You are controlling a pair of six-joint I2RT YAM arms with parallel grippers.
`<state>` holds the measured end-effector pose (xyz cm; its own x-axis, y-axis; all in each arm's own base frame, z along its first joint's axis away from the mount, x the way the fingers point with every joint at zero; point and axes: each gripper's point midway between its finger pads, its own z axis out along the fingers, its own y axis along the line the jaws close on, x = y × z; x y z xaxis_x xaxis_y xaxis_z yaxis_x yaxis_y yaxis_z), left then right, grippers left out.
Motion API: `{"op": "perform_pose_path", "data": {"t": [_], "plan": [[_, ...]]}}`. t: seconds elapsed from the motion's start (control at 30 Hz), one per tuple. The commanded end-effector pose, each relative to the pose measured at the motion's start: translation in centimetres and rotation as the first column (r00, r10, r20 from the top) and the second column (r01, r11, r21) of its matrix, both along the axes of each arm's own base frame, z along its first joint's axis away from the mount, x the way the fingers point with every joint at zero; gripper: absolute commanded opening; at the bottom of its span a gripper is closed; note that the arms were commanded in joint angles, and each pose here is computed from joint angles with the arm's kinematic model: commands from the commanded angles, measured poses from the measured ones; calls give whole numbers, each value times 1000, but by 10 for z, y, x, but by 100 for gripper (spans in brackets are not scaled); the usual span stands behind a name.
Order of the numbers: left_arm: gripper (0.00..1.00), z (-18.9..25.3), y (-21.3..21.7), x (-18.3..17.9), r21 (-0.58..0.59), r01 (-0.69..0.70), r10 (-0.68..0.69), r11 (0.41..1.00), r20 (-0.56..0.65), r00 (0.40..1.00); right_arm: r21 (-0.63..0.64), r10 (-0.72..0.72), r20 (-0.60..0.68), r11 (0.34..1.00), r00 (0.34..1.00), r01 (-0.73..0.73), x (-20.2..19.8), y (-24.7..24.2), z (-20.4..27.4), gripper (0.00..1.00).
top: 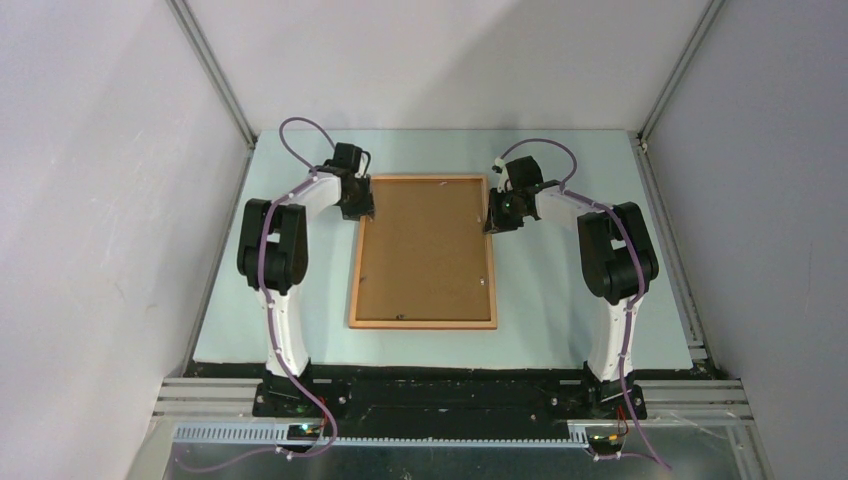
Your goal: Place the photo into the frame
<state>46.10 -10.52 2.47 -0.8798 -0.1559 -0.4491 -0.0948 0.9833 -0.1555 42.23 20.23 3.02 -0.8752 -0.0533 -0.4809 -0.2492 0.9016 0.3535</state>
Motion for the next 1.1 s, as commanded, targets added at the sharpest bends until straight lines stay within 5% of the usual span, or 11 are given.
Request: {"op": "perform_pose_path", "data": {"t": [0.0,0.67,1.07], "plan": [[41,-2,12,-19,65,27,-23,998,-50,998,58,20,46,998,999,-22,7,9,18,0],[28,-15,16,-21,26,20,-18,999,-94,995,55,19,38,998,999,-21,7,9,14,0],[38,-3,14,-21,-43,16,-20,999,-86,996,55,17,35,998,999,-19,7,9,12,0]]}}
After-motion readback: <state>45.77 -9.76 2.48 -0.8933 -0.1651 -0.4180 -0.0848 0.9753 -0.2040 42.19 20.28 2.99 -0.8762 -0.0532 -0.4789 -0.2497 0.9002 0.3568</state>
